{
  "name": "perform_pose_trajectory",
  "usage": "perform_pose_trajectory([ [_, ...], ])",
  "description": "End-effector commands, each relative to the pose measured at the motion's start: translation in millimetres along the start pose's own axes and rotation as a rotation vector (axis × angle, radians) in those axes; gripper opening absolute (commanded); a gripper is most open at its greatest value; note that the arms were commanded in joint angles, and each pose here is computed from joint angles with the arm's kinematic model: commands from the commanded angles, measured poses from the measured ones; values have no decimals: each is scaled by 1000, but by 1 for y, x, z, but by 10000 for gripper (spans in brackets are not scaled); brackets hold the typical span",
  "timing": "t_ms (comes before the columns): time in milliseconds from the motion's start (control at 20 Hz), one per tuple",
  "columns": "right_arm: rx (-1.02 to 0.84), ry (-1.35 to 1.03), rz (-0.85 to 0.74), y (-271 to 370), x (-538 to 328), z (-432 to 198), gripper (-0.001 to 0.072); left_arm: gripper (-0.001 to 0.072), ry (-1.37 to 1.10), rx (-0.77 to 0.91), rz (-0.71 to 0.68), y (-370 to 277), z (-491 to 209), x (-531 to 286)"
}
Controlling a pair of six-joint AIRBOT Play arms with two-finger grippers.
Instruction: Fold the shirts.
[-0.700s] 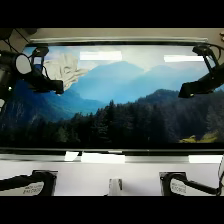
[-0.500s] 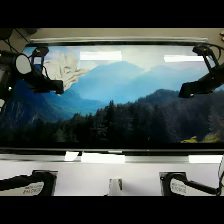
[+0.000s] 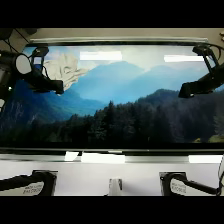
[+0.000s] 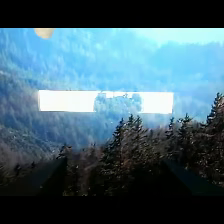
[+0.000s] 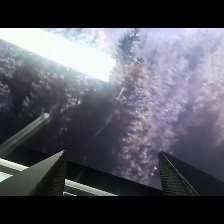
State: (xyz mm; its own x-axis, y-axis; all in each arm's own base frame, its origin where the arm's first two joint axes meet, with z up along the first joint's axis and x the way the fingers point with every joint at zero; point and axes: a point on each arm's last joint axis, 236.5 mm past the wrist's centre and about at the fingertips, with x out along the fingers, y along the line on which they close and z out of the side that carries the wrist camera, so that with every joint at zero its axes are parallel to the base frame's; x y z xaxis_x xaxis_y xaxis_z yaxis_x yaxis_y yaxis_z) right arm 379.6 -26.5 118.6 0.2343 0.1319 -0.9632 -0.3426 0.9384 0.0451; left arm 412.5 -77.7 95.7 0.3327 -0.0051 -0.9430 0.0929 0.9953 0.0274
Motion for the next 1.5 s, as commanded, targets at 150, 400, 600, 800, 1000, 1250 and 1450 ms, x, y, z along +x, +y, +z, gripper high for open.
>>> perform_pose_trajectory([
  [150,-1,-65,-36,-8,-1,15,594,709,-181,-16,-53,-13,44,-1],
  [400,24,-275,-109,-26,-10,64,595,710,-464,-79,-114,-15,123,7],
  [600,18,-299,-2,-1,-10,70,595,711,-221,-456,-30,110,113,80],
  [800,-39,-280,97,23,-8,66,595,709,-82,-861,-236,178,84,140],
  [1000,-51,-256,120,28,-6,61,596,708,-59,-865,-323,182,80,179],
  [1250,-38,-260,136,32,-6,62,597,708,-66,-851,-369,156,90,222],
  [1450,-39,-199,304,70,-12,47,597,182,-222,-823,-389,146,129,223],
])
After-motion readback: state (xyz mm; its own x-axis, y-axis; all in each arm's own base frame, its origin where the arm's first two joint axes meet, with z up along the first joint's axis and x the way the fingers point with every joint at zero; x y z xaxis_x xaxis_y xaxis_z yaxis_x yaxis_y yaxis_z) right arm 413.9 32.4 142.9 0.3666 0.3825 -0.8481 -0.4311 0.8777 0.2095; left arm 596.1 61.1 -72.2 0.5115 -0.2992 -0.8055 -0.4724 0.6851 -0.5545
